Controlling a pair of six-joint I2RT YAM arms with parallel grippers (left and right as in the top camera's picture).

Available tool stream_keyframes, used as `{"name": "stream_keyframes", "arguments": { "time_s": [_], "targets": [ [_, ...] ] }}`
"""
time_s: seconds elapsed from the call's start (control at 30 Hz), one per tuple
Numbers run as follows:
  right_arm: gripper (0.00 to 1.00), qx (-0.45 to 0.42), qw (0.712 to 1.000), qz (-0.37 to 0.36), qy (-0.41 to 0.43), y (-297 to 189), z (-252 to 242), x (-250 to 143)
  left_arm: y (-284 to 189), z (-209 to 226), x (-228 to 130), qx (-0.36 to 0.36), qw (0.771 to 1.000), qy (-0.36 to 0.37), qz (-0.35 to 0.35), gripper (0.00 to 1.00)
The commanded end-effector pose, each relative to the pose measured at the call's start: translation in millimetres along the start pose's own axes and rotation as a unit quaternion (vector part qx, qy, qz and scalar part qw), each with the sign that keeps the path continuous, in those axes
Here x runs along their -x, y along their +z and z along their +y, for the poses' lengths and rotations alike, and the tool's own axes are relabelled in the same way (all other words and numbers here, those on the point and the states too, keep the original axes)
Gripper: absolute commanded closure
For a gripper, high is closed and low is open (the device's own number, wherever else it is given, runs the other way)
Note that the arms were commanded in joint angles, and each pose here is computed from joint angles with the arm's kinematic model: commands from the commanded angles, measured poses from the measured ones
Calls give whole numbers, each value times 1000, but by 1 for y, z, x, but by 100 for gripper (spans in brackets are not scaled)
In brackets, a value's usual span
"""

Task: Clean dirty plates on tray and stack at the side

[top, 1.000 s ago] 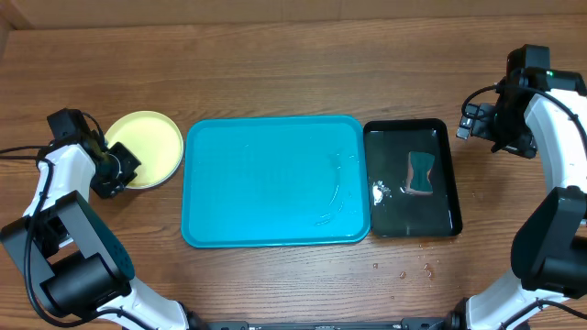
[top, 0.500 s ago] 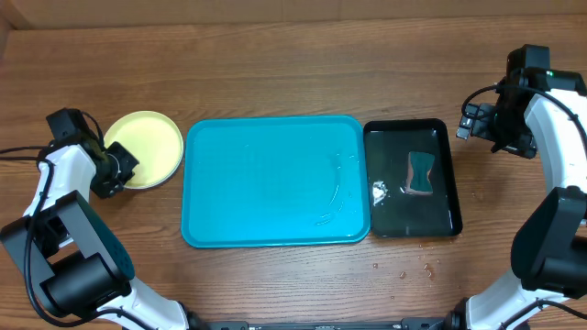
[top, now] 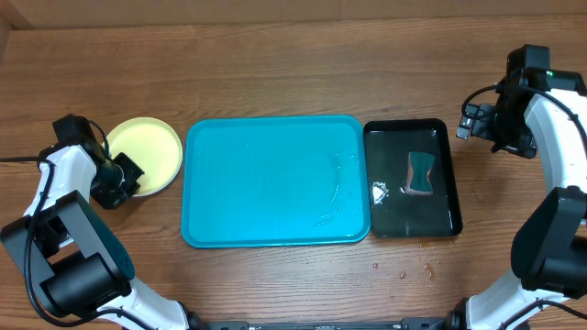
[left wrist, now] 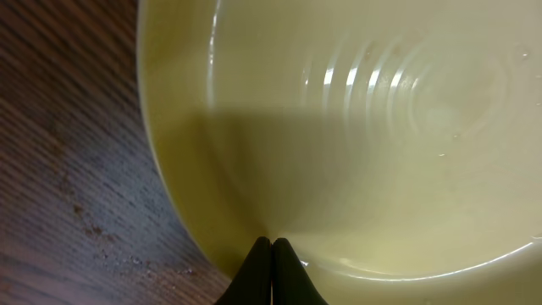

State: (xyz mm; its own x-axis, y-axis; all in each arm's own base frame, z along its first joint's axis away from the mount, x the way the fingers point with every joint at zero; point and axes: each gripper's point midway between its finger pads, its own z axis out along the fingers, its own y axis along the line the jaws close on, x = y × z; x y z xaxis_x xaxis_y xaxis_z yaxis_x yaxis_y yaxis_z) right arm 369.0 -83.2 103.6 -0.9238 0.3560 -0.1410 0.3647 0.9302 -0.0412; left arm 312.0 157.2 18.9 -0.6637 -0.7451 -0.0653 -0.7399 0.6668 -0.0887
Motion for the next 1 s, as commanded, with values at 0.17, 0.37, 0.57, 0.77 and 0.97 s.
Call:
{"name": "stream_keyframes", "arguments": {
  "time_s": [0.17, 0.37, 0.57, 0.77, 0.97],
  "targets": [
    [0, 1, 1000, -14, 5, -8, -2, 5, -8, 10, -17, 23, 999, -15, 29, 96],
    [0, 1, 1000, -14, 5, -8, -2, 5, -34, 19, -14, 54, 998, -13, 22, 96],
    [0, 1, 1000, -14, 5, -8, -2, 5, -84, -12, 9, -13, 999, -2, -31, 91],
    [0, 1, 1000, -14, 5, -8, -2, 5, -132, -92, 7, -169, 972, 144, -72, 54],
    [0, 1, 1000, -14, 5, -8, -2, 5, -133, -136, -11, -188, 957, 205, -80, 3]
  ]
}}
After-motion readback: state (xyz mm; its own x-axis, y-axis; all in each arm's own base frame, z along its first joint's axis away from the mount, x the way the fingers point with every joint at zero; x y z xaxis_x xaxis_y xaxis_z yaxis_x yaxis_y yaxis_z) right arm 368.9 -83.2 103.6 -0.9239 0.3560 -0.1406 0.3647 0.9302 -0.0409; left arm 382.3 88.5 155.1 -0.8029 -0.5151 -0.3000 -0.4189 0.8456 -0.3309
